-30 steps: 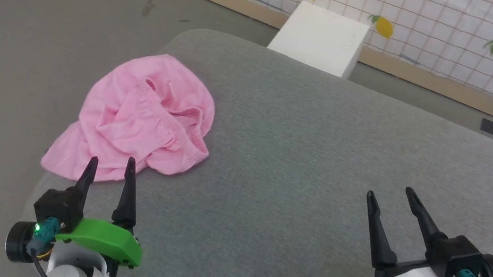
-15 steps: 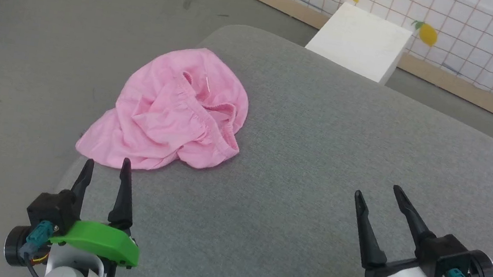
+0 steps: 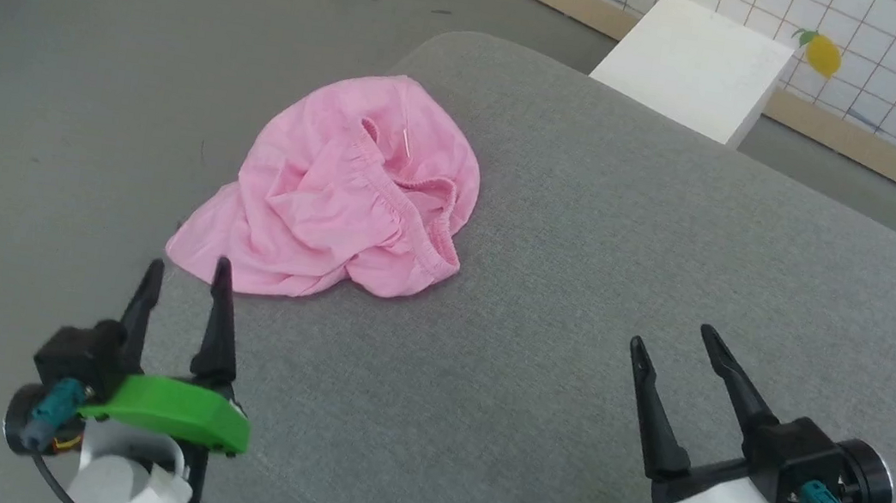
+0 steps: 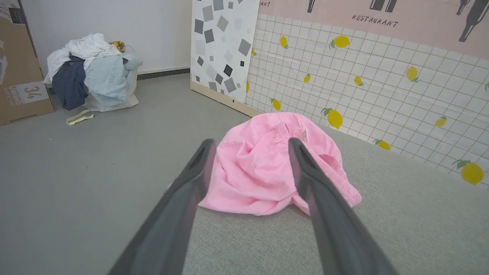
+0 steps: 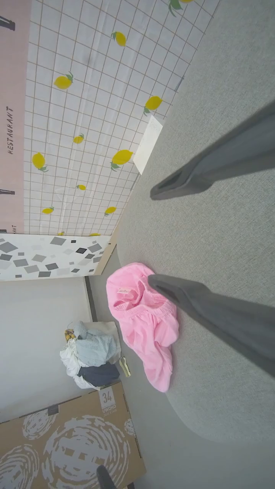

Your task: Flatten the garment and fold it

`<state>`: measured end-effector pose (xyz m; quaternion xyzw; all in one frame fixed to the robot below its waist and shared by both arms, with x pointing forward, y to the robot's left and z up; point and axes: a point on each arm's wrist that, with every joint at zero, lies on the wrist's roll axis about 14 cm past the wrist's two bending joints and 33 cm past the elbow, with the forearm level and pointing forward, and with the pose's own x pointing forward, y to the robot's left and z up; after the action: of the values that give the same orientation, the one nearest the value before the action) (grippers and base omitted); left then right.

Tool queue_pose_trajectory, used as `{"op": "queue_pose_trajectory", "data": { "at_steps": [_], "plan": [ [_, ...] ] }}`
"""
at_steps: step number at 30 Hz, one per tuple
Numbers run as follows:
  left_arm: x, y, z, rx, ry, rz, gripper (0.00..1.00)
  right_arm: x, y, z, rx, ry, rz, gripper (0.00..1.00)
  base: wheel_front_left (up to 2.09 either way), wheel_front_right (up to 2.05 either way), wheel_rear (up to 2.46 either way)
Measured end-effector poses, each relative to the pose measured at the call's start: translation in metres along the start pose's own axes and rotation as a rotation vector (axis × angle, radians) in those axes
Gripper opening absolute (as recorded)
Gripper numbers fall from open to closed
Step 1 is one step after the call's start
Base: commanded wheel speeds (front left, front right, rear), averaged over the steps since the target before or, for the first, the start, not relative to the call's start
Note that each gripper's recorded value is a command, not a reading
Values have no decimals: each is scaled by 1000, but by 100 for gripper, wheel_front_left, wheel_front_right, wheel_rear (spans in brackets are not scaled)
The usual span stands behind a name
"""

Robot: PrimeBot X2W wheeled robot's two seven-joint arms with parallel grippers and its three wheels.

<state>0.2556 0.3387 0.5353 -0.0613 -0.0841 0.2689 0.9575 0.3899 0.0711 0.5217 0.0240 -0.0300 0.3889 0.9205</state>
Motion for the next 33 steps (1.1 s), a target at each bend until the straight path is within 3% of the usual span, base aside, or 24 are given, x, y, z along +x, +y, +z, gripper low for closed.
{"op": "queue_pose_trajectory", "data": {
  "at_steps": [6,13,17,25,33],
  "plan": [
    [30,-5,29,17,-96,-35,100,5,-1,-1,12,-7,6,100,0,0,0],
    [91,-35,81,68,-237,-144,100,7,-18,-7,14,1,-34,100,0,0,0],
    [136,-53,82,87,-214,-198,100,7,-32,-12,18,9,-67,100,0,0,0],
    [192,-66,-1,119,226,-243,100,6,-60,-30,27,41,-131,100,0,0,0],
    [168,-61,-116,131,785,-232,100,1,-84,-52,43,82,-189,100,0,0,0]
  ]
}}
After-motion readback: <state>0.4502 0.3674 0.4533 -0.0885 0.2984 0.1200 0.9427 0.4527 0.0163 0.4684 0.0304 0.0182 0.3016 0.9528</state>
